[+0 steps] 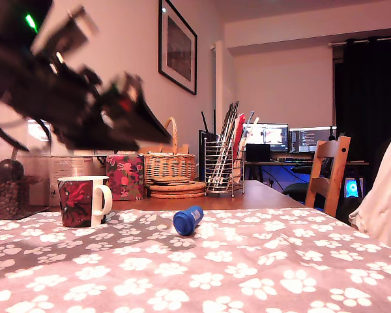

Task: Pick up the coffee capsules on the table and drop them inside the coffee cup

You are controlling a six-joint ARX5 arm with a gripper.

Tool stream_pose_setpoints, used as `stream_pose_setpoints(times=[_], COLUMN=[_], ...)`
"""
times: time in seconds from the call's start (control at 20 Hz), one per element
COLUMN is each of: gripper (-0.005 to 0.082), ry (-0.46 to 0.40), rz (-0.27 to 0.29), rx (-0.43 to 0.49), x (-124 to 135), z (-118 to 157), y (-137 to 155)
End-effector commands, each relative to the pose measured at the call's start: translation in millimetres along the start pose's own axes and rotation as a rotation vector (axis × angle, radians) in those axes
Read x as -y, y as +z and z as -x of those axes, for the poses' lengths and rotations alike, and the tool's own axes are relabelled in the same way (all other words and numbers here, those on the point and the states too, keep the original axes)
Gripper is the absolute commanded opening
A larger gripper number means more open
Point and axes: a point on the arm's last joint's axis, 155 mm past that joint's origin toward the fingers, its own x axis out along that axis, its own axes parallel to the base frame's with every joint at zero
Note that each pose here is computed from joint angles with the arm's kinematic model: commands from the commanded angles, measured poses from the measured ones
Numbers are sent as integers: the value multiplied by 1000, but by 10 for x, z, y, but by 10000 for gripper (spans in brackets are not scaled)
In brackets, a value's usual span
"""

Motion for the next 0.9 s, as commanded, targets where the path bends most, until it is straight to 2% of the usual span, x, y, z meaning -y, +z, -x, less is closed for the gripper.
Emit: stream_pose_setpoints(times=[0.0,0.5,0.85], gripper=[714,714,714], ry=[-7,36,21], rz=[-13,-33,-16], rx=[14,96,51], x=[10,-131,-166], z=[-65,-258,-560], y=[-46,-14,35])
